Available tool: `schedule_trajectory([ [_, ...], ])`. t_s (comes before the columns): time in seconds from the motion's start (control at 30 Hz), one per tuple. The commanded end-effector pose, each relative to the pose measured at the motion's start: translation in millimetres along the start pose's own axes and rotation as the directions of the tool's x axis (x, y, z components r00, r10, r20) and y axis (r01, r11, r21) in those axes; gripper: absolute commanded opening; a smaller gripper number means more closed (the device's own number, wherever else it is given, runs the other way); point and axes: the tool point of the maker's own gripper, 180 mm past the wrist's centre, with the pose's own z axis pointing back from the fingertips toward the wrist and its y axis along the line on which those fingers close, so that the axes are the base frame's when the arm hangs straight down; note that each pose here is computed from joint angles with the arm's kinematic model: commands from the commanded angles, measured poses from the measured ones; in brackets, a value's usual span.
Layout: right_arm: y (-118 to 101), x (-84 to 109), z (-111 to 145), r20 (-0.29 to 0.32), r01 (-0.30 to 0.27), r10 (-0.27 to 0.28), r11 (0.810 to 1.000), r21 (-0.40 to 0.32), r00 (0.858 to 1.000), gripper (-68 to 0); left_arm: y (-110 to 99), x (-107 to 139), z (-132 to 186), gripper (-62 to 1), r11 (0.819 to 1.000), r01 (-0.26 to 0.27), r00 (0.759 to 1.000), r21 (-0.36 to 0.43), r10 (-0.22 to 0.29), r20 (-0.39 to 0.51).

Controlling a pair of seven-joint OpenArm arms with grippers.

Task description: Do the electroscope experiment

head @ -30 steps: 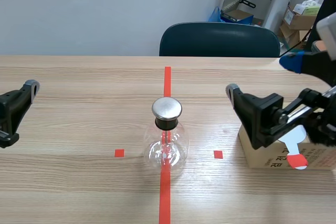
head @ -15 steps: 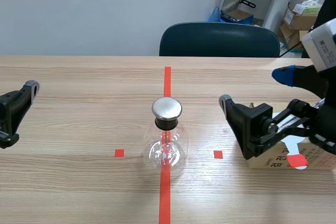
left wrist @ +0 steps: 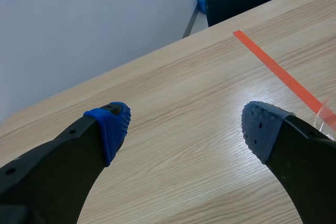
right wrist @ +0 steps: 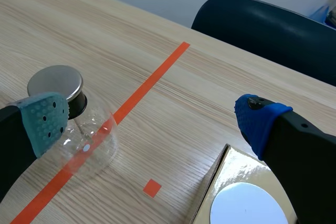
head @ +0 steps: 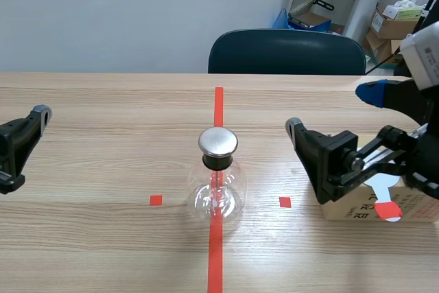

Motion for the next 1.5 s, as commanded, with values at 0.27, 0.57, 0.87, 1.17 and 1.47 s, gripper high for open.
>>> schedule_trajectory([
  [0.27,-3.9,12.0,0.9,0.056,-0.014,0.014,1.000,-0.003,0.998,0.4,-1.5,7.2,0.0,-14.4,1.000,0.002,1.000,-0.004,-0.002,0.023],
  [0.57,-3.7,8.4,0.8,0.037,-0.013,0.013,1.000,-0.002,0.999,0.4,-2.3,6.6,0.8,-14.4,1.000,0.001,1.000,-0.007,-0.001,0.023],
  [0.87,-3.7,7.0,0.8,0.029,-0.013,0.013,1.000,-0.002,0.999,0.4,-8.5,8.5,8.6,-14.4,1.000,-0.011,0.998,-0.023,0.012,0.057],
  [1.17,-3.5,5.5,1.0,0.022,-0.012,0.013,1.000,-0.002,1.000,0.4,-9.4,8.7,9.9,-14.4,1.000,-0.013,0.998,-0.025,0.015,0.062],
  [1.47,-3.5,5.1,1.0,0.020,-0.012,0.013,1.000,-0.002,1.000,0.4,-10.2,8.6,9.9,-14.4,0.999,-0.014,0.998,-0.029,0.016,0.061],
])
